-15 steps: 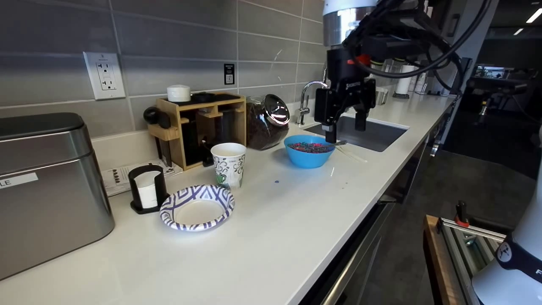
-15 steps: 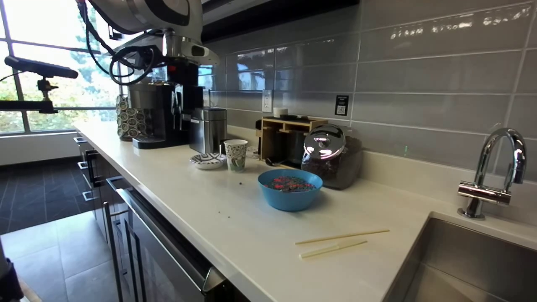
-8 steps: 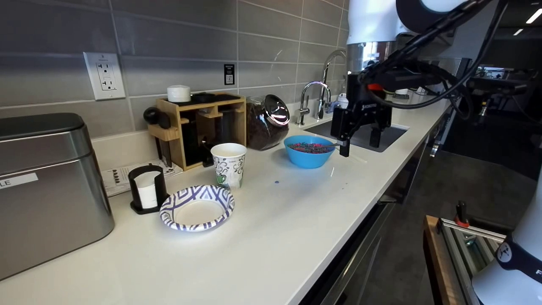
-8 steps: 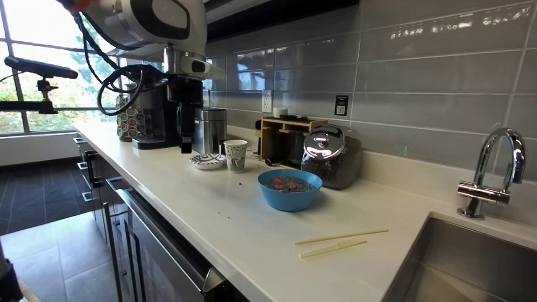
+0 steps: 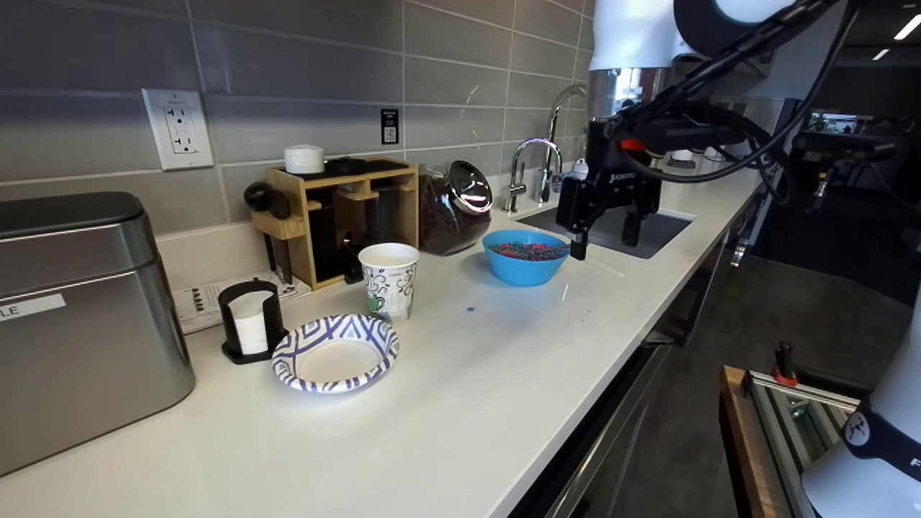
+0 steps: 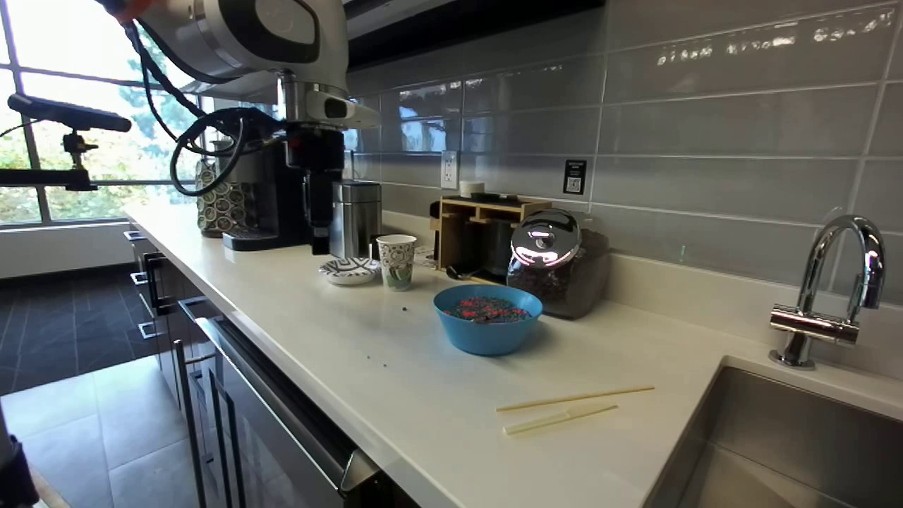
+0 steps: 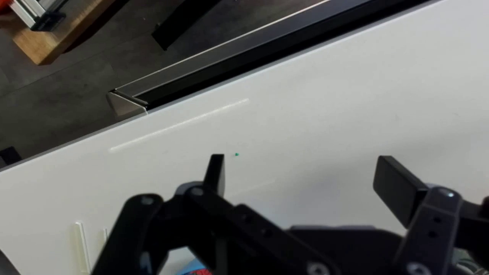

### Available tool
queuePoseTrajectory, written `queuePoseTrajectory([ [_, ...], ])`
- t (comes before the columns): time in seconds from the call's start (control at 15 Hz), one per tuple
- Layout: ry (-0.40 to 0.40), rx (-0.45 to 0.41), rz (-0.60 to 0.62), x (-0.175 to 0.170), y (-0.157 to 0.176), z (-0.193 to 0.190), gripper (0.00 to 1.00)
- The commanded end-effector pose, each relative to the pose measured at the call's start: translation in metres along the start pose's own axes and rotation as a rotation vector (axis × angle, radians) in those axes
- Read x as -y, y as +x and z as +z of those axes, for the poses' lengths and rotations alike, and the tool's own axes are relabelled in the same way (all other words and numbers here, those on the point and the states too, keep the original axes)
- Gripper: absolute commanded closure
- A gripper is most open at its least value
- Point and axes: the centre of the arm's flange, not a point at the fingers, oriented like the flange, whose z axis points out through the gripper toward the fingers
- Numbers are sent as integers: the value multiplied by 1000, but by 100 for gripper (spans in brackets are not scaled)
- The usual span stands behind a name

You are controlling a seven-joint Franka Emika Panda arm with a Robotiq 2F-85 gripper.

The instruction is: Put the contents from the countertop into the blue bowl

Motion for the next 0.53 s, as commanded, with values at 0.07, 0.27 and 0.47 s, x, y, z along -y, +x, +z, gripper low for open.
queuePoseTrajectory([
  [0.07,26,-75,77,-19,19,22,0],
  [0.27,24,-84,120,-32,25,41,0],
  [0.47,26,-99,159,-44,30,62,0],
])
